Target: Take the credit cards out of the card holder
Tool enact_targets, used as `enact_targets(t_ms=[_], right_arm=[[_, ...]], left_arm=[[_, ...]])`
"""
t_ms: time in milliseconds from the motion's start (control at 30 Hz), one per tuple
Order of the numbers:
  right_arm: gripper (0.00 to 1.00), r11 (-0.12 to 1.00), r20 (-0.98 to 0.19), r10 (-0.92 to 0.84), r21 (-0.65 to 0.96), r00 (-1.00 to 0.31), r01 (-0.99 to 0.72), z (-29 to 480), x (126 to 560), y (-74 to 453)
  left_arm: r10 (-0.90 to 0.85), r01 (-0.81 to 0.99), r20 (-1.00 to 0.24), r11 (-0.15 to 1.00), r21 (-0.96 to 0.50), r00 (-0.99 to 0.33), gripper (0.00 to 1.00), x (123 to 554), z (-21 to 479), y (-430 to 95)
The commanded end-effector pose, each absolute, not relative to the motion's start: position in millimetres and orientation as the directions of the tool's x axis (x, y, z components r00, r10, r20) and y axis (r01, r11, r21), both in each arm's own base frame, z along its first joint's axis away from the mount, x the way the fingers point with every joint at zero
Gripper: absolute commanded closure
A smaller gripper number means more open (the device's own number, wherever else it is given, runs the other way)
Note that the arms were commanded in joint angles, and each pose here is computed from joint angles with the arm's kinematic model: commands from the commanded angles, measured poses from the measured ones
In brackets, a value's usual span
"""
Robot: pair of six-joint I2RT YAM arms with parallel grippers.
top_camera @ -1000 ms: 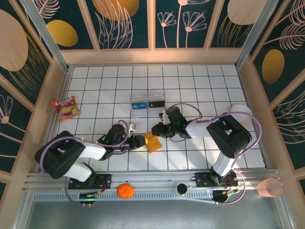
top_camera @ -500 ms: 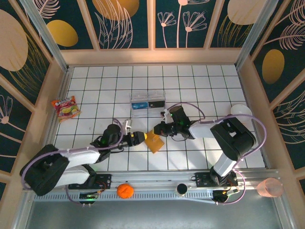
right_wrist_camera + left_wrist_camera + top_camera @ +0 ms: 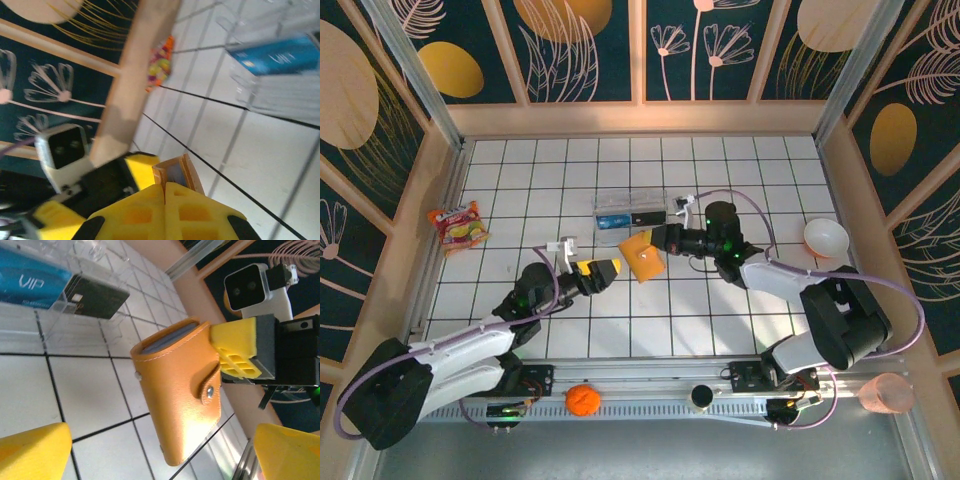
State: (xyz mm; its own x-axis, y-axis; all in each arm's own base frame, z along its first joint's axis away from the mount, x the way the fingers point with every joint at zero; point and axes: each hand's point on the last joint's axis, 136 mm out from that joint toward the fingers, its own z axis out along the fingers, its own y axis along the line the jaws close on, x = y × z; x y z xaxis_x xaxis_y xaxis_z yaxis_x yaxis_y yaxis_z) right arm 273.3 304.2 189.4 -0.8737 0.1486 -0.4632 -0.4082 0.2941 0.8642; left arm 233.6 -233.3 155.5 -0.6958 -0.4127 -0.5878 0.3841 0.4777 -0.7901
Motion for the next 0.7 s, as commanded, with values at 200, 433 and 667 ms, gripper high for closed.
enact_targets(t_ms=[200,433,667], right_arm=[[1.00,-0.007,-0.445,0.254,0.887,-0.859,-0.461,271.1,270.2,321.2],[1.00,-0.057,-0.409,0.248,0.899,-0.878,-0.434,274.3,270.4,336.6],[1.00,-0.060,-0.377,0.255,0.913,-0.890,-0.404,269.1,274.8,341.0]], left_arm=[[-0.476,0.558,-0.579,0.203,-0.804,-0.661,0.20,228.6,216.4,-245.2],[-0.471,0.579,-0.594,0.196,-0.792,-0.653,0.30,229.9,225.3,-248.3],[-0.454,0.581,-0.585,0.168,-0.796,-0.672,0.49,226.8,225.7,-253.1]])
